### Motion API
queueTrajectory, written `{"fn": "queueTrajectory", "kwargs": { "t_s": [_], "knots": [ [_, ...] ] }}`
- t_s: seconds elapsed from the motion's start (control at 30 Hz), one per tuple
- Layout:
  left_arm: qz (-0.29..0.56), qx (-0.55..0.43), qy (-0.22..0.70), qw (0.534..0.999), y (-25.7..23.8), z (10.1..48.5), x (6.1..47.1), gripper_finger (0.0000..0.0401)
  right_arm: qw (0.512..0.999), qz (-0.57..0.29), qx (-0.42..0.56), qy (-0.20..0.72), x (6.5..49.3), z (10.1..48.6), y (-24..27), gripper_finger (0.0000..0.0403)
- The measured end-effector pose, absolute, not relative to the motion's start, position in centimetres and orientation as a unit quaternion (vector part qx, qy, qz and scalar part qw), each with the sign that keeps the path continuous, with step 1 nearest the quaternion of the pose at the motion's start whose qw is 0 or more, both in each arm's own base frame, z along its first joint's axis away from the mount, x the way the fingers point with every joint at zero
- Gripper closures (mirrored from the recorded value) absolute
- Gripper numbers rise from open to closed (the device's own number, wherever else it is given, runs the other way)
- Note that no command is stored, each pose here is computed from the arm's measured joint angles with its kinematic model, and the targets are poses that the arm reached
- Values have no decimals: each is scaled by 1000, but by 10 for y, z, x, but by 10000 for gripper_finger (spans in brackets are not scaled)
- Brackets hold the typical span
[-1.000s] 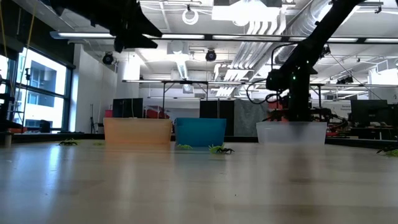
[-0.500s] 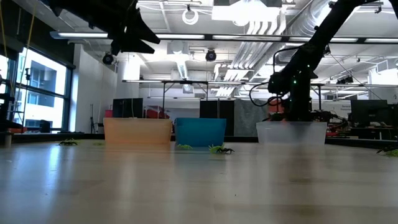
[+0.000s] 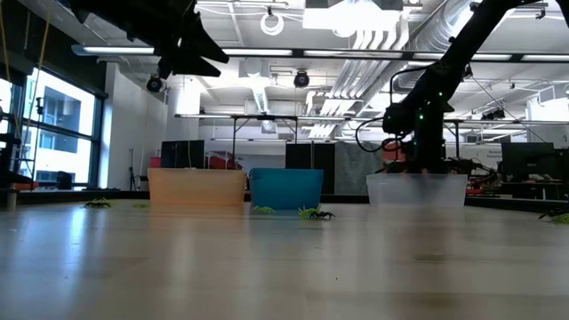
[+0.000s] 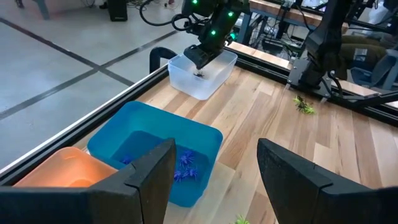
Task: Sort Halloween decoration
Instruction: Put the black spider toy into the transparent bin
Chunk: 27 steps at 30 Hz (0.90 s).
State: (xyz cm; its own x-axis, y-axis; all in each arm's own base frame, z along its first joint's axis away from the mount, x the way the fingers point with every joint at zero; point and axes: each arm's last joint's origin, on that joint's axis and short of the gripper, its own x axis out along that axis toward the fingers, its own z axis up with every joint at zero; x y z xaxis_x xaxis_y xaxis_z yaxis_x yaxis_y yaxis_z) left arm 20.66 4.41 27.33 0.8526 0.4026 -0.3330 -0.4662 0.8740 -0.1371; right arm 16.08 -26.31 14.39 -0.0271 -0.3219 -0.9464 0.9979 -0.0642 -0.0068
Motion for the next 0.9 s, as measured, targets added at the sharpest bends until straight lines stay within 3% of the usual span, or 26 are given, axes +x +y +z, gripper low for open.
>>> {"fn": "queueTrajectory", "kwargs": {
  "t_s": [0.3,0.53,0.7,0.9],
  "knots": [
    [228,-114,147,956,44,273,207,188,572,-590,419,387,164,155,-259,224],
    [229,-118,146,955,44,273,207,188,621,-587,408,321,160,198,-251,199],
    [229,-118,146,955,44,273,207,188,731,-502,408,216,162,251,-235,198],
    [226,-104,149,957,44,273,207,188,889,-266,352,125,184,311,-188,198]
  ]
}}
